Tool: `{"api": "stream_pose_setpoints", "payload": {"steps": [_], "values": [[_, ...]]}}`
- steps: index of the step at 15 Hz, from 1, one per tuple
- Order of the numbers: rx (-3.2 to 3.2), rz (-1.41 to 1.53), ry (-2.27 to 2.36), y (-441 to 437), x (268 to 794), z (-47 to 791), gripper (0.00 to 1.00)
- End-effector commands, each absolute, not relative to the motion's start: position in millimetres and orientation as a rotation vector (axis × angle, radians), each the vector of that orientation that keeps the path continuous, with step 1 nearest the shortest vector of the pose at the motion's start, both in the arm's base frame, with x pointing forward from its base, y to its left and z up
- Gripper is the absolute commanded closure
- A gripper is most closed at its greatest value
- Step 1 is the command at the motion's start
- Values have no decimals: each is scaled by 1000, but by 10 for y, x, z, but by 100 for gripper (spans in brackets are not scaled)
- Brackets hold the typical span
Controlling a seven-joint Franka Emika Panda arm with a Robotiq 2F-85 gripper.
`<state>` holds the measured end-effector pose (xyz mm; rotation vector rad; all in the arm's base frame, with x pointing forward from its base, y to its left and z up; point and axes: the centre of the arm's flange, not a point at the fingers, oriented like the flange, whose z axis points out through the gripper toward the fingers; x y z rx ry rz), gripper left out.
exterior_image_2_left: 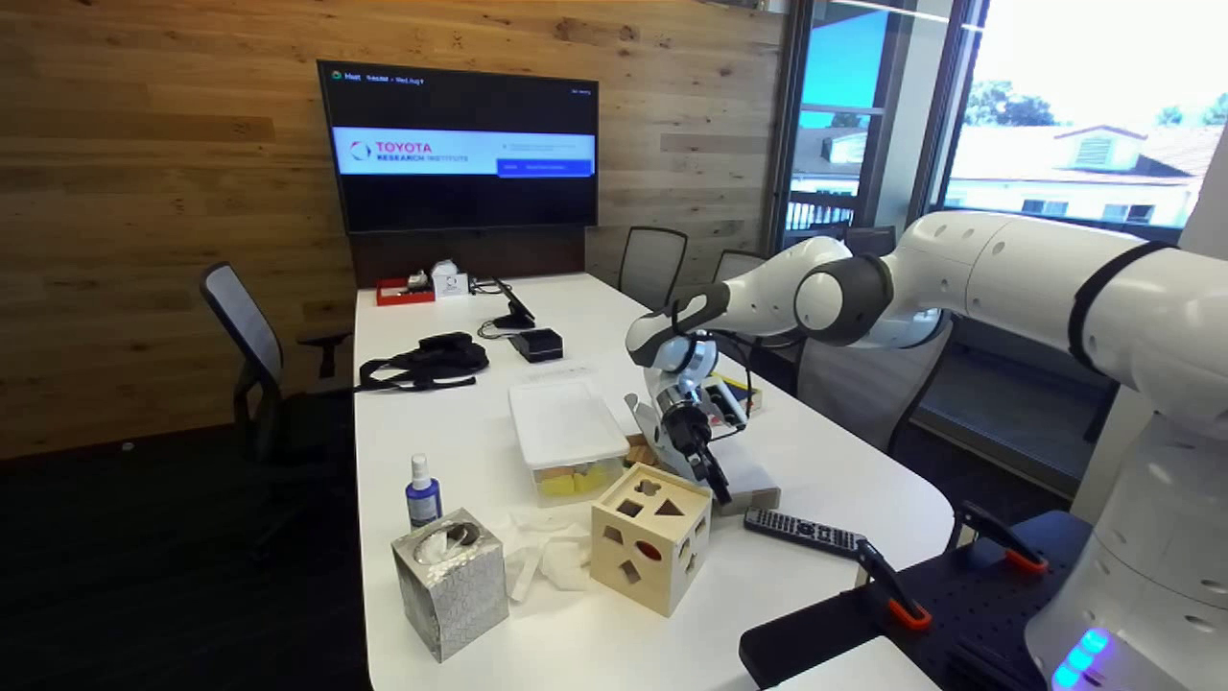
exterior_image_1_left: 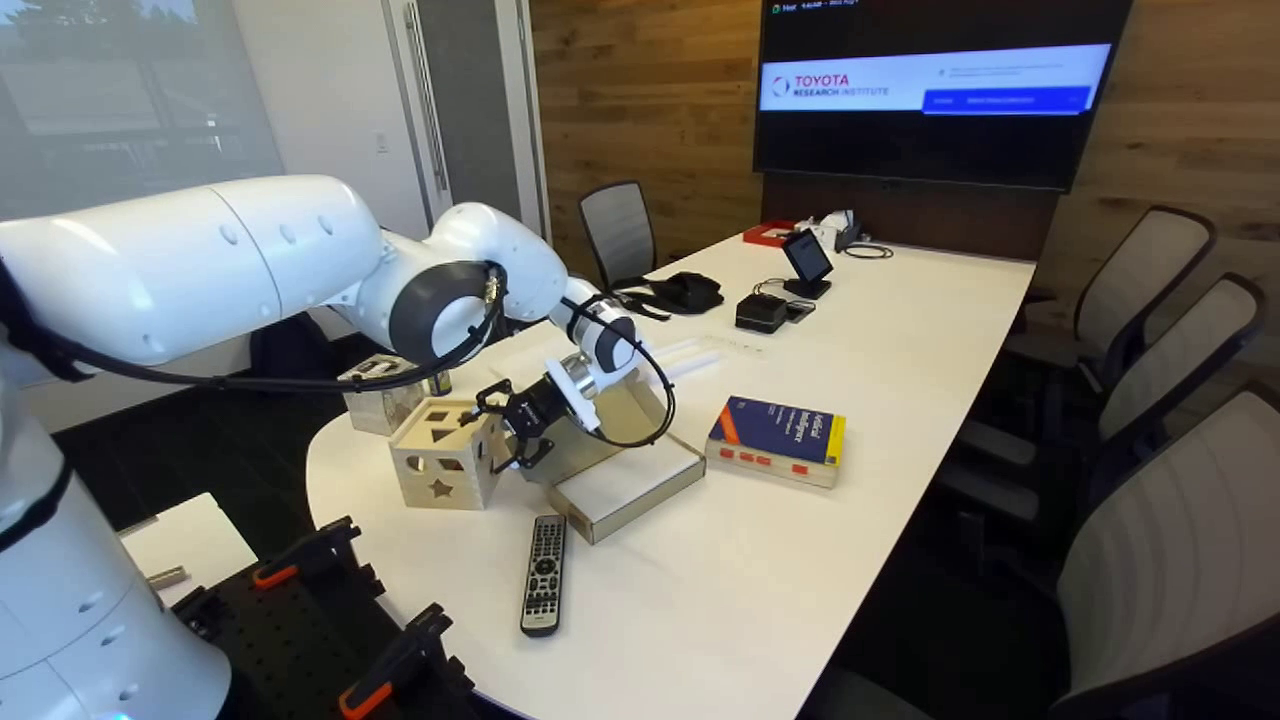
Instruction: Fully open the small box
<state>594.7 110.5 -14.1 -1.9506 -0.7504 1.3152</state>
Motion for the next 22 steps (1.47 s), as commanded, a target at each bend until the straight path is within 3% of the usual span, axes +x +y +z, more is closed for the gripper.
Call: {"api": "stream_pose_setpoints", "payload": {"steps": [1,12,22], "values": [[-1940,1358,-737,1045,6615,-475,0],[-2140,1080,-793,806,6699,813,0],[-2414,653,-701,729,7182,858,0]]}}
